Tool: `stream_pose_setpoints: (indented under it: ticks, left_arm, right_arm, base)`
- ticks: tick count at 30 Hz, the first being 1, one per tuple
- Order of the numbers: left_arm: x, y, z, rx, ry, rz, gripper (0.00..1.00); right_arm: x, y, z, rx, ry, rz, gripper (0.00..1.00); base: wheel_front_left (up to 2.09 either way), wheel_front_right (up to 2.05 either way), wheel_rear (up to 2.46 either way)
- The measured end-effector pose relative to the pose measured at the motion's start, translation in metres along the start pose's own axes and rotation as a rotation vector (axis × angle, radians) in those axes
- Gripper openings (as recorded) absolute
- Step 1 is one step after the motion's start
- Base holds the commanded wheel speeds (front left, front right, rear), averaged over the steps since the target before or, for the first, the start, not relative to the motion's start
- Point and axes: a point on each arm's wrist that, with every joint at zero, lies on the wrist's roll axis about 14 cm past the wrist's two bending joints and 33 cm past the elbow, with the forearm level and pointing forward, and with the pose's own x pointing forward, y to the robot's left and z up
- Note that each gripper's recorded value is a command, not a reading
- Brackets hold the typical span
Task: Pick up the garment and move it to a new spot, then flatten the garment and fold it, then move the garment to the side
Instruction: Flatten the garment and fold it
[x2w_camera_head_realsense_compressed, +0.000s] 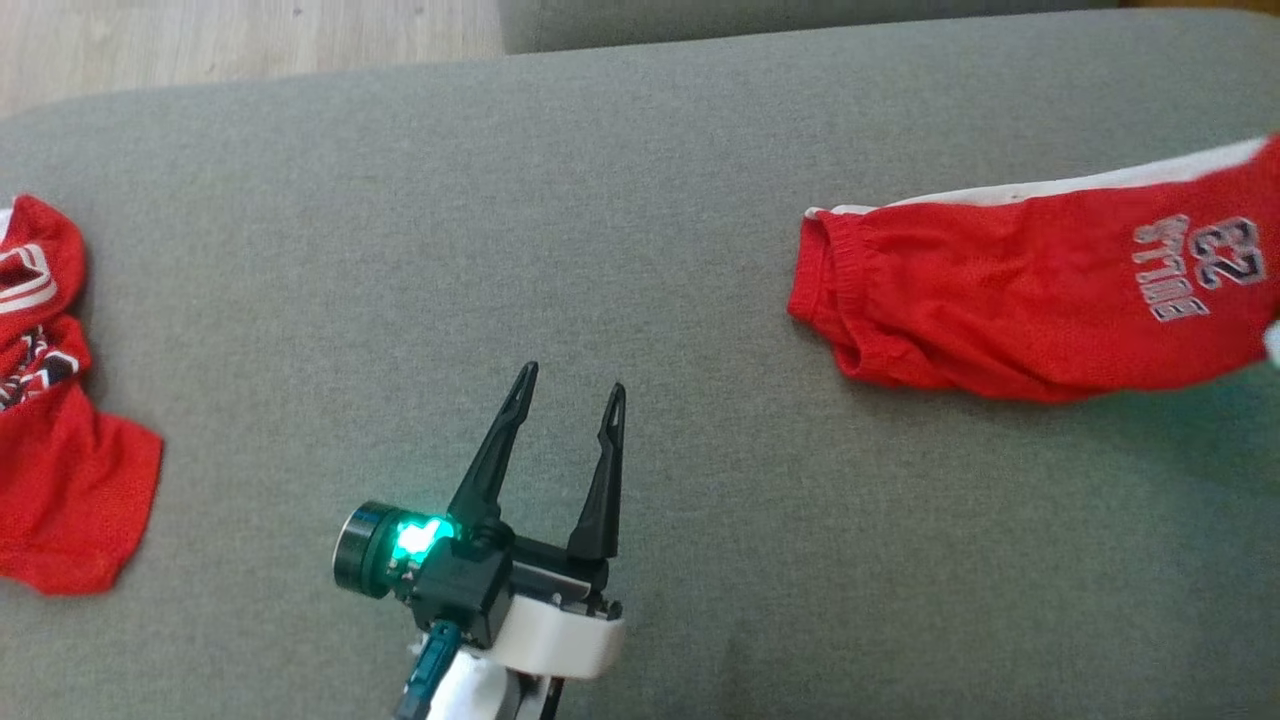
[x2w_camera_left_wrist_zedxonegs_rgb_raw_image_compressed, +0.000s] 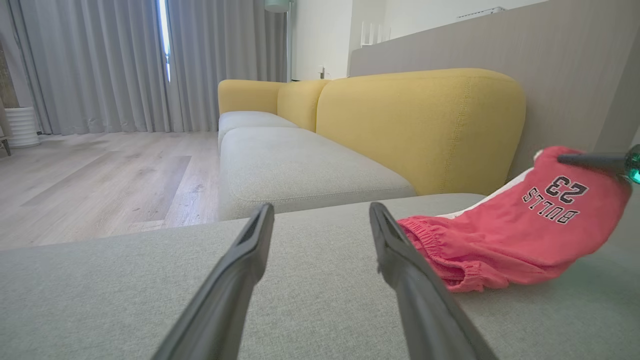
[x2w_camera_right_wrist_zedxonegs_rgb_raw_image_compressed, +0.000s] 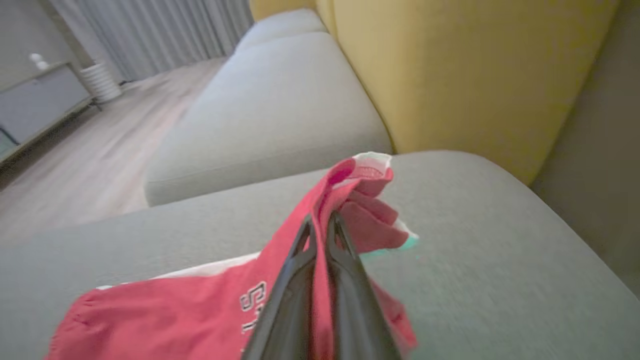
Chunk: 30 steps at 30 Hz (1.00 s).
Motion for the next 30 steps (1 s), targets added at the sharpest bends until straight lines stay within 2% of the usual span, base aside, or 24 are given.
stream_pose_setpoints:
  ticks: [4,5,8,13,14,15,18,22,27,30]
  left_arm:
    - [-0.002,-0.001,0.004,0.005,-0.008,-0.004,1.00]
    - [-0.002,-0.001,0.004,0.005,-0.008,-0.004,1.00]
    - [-0.005,0.002,0.006,0.006,-0.014,0.005,1.00]
    - [-0.009,0.012,0.006,-0.003,-0.009,0.042,1.00]
    - [-0.010,0.014,0.005,-0.006,-0.007,0.049,1.00]
    - [-0.011,0.016,0.005,-0.008,-0.004,0.055,1.00]
    - [-0.014,0.022,0.005,-0.010,-0.001,0.082,1.00]
    - [-0.019,0.030,0.010,-0.005,-0.014,0.121,1.00]
    - [-0.031,0.037,0.023,-0.014,-0.049,0.165,1.00]
    - [-0.045,0.040,0.018,-0.029,-0.034,0.194,1.00]
  right_arm:
    - [0.004,0.045,0.016,-0.055,-0.053,0.127,0.00]
    - [0.004,0.045,0.016,-0.055,-0.053,0.127,0.00]
    - [0.009,0.088,0.020,-0.089,-0.061,0.236,0.00]
    - [0.011,0.177,-0.010,-0.091,0.043,0.446,0.00]
    - [0.010,0.193,-0.018,-0.083,0.067,0.481,0.06]
    - [0.010,0.207,-0.024,-0.070,0.080,0.511,1.00]
    - [0.007,0.238,-0.034,-0.047,0.096,0.574,1.00]
    - [0.005,0.239,-0.028,-0.030,0.037,0.576,1.00]
    - [-0.008,0.173,-0.010,-0.041,-0.100,0.426,1.00]
    - [-0.023,0.142,-0.007,-0.010,-0.149,0.345,1.00]
  base:
    - [0.00,0.00,0.00]
    - [0.00,0.00,0.00]
    - [0.00,0.00,0.00]
    - [0.00,0.00,0.00]
    - [0.00,0.00,0.00]
    - [0.00,0.00,0.00]
    - [0.00,0.00,0.00]
    - [0.00,0.00,0.00]
    - [0.00,0.00,0.00]
    - [0.00,0.00,0.00]
